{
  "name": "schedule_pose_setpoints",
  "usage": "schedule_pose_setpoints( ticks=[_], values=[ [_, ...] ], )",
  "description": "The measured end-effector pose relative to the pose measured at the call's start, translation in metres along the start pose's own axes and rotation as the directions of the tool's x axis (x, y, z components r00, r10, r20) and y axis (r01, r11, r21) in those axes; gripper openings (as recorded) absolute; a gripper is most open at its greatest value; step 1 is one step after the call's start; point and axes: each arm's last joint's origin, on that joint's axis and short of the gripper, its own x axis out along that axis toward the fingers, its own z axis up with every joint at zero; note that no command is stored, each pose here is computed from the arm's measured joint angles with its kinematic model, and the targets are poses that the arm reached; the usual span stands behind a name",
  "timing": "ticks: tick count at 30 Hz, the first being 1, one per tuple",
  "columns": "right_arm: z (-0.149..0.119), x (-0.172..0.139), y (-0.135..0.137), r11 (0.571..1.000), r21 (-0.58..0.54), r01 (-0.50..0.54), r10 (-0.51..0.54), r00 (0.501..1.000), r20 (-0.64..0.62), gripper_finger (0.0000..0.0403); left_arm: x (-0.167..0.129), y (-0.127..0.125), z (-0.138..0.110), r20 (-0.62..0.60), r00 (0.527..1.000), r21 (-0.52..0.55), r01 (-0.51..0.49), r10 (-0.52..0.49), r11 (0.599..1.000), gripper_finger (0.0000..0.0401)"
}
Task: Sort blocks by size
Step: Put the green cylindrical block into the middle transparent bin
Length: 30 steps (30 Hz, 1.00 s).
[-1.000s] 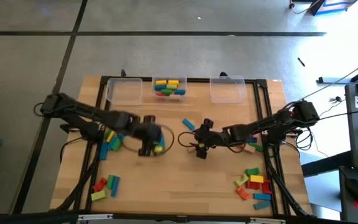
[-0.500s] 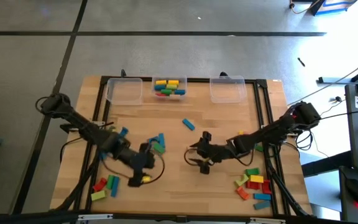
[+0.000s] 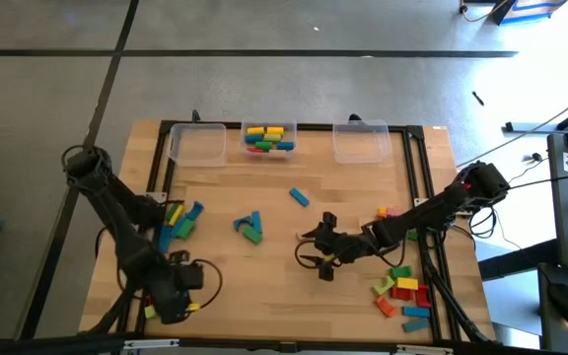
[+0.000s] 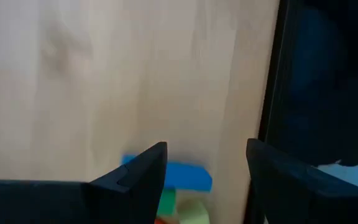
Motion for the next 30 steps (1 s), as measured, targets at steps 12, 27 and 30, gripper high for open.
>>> schedule_pose_setpoints(
  ticks=[12,27,30],
  values=[
    [0.0,0.0,0.0,1.0,-0.004,0.003,-0.003,1.0,-0.003,0.028,0.024,0.007,-0.058,-0.099,0.992,-0.071,-0.082,0.075,0.994,0.0214],
    [0.0,0.0,-0.001,1.0,-0.001,0.017,-0.017,1.0,0.002,0.028,0.05,0.02,-0.063,-0.131,0.954,0.05,-0.265,0.269,0.963,0.0214],
    [0.0,0.0,-0.001,1.0,-0.001,0.017,-0.017,1.0,0.003,0.028,0.051,0.021,-0.063,-0.127,0.948,0.054,-0.286,0.291,0.957,0.0214]
  ],
)
